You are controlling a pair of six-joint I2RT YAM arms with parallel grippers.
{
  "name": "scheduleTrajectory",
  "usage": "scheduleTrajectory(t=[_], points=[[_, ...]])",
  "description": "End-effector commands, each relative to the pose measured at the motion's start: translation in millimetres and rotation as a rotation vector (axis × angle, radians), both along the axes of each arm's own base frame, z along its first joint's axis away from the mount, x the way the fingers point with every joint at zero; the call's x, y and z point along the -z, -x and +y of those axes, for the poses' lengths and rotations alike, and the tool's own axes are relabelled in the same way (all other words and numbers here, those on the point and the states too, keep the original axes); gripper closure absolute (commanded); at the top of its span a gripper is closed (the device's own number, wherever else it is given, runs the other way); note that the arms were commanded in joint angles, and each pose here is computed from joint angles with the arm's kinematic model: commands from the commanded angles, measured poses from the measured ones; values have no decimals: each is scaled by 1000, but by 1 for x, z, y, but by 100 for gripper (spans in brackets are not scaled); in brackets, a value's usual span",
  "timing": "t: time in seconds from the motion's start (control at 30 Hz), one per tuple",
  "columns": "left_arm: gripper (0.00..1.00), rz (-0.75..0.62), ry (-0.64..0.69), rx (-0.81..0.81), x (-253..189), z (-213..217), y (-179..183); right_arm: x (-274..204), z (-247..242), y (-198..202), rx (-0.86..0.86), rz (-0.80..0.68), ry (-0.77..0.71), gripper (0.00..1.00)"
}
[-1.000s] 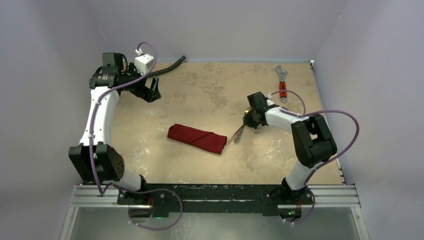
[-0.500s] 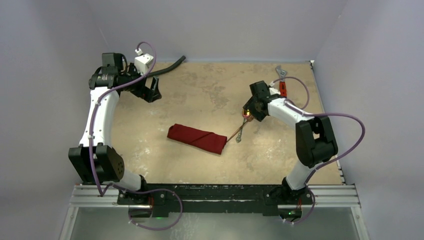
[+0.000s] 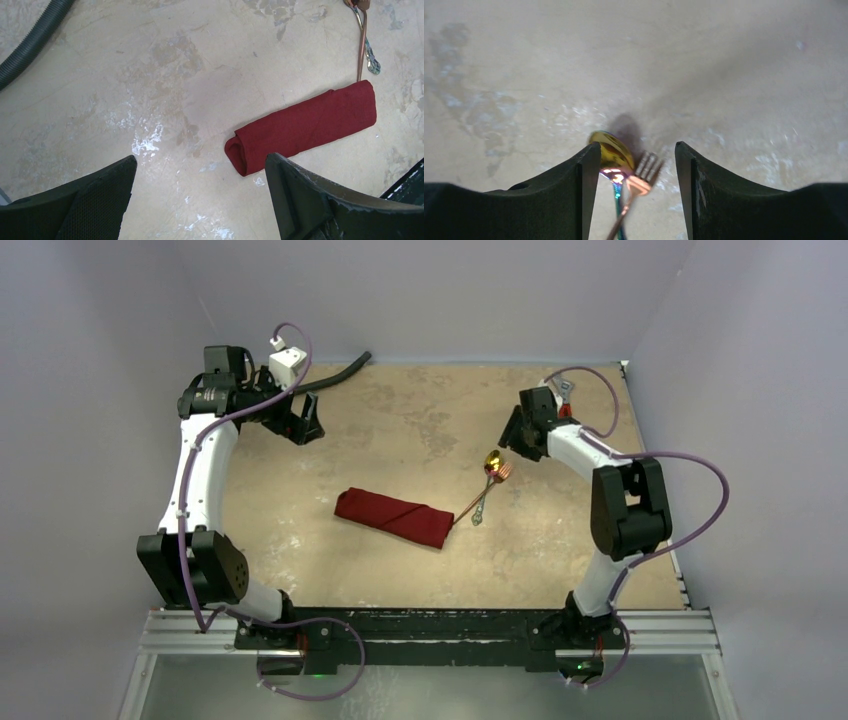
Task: Fold the napkin into a case and place the utensils inside
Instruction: Pick up the spoon from the center of the board.
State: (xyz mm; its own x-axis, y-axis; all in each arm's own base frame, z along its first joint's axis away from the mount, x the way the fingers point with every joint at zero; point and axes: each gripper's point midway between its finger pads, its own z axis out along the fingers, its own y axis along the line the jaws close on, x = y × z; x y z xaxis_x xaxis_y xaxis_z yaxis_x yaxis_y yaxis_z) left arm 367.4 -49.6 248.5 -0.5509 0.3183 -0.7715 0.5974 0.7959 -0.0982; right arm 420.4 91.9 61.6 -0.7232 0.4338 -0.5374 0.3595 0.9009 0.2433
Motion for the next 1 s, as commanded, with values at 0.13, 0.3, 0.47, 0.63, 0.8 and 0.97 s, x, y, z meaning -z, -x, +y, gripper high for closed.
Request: scheduleTrajectory(t=[0.13,0.3,0.47,0.63,0.8,0.97], points=[[1,-16,30,2,-7,-5,-3,-14,26,-20,-160,-94,-60,38],[1,-8,37,0,-5,-5,-4,-13,40,-32,-267,-101,-74,40],[2,-11,35,-5,-6,-5,-4,3,42,-35,-318,-57,-52,45],[1,-8,33,-6,-5,-5,-5,14,42,-27,-334,-27,-74,54],[1,-3,39,-11,-5,-5,-6,22,30,-16,-288,-8,-58,65],[1,-5,42,-12,-7,-6,-4,24,9,-11,-195,-4,-6,76]])
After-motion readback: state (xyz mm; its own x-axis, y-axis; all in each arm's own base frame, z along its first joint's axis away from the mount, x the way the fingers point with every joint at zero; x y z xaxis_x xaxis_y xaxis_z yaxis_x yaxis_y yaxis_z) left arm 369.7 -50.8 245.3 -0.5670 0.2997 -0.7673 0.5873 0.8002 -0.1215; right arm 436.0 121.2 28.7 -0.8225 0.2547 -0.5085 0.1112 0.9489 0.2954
